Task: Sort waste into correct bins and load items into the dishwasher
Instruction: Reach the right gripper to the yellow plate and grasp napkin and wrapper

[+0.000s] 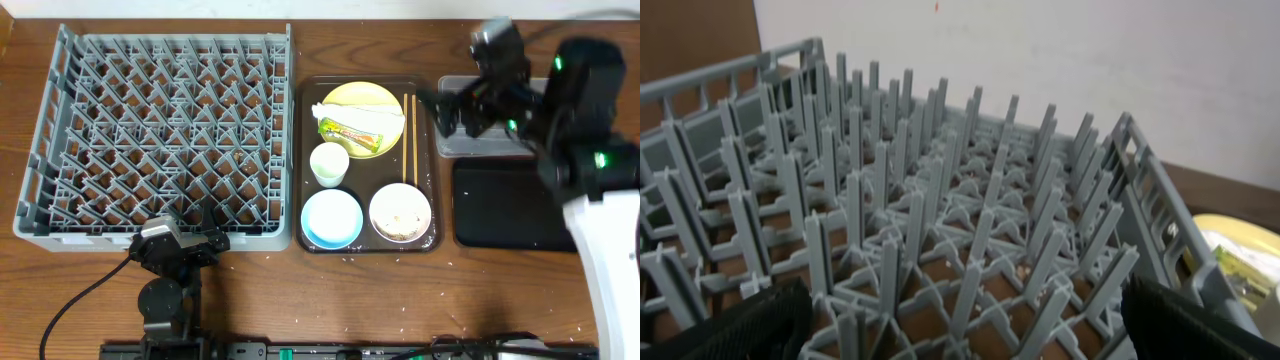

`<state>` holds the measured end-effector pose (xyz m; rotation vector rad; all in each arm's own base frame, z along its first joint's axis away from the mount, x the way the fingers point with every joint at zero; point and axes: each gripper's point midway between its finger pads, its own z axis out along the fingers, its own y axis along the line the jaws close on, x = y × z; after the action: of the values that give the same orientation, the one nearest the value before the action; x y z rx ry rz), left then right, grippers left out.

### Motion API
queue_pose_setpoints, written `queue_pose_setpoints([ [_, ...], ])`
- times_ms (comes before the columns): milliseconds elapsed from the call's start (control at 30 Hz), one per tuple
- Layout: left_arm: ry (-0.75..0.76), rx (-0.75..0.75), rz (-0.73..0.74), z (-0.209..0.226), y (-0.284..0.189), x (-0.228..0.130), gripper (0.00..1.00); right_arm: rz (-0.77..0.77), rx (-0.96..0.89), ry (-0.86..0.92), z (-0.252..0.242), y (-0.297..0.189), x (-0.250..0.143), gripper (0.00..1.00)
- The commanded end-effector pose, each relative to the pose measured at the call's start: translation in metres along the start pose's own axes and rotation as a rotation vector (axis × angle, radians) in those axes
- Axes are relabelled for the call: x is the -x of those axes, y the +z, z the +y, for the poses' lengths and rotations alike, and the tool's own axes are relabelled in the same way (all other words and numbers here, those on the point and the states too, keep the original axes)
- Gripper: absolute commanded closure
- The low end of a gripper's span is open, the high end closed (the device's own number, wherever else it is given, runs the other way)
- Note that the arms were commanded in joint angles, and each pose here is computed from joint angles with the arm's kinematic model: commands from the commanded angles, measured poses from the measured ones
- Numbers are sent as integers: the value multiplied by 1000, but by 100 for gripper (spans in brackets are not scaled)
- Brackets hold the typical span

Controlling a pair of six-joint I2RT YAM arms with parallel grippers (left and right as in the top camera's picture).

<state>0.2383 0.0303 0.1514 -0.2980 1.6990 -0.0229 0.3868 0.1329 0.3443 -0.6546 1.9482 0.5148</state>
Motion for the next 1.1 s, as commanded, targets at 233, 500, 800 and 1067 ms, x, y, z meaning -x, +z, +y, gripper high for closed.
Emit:
queue_pose_setpoints([
  [233,4,24,114,5,-4,-25,0,134,172,-106,4,82,14,1],
  [500,4,24,116,5,-4,-25,0,321,252,-116,15,141,-21,1],
  [800,4,24,116,5,-4,-25,0,432,298,-244,18,186,-72,1],
  [1067,4,24,116,5,-4,-25,0,584,164,-280,-8,207,-115,4],
])
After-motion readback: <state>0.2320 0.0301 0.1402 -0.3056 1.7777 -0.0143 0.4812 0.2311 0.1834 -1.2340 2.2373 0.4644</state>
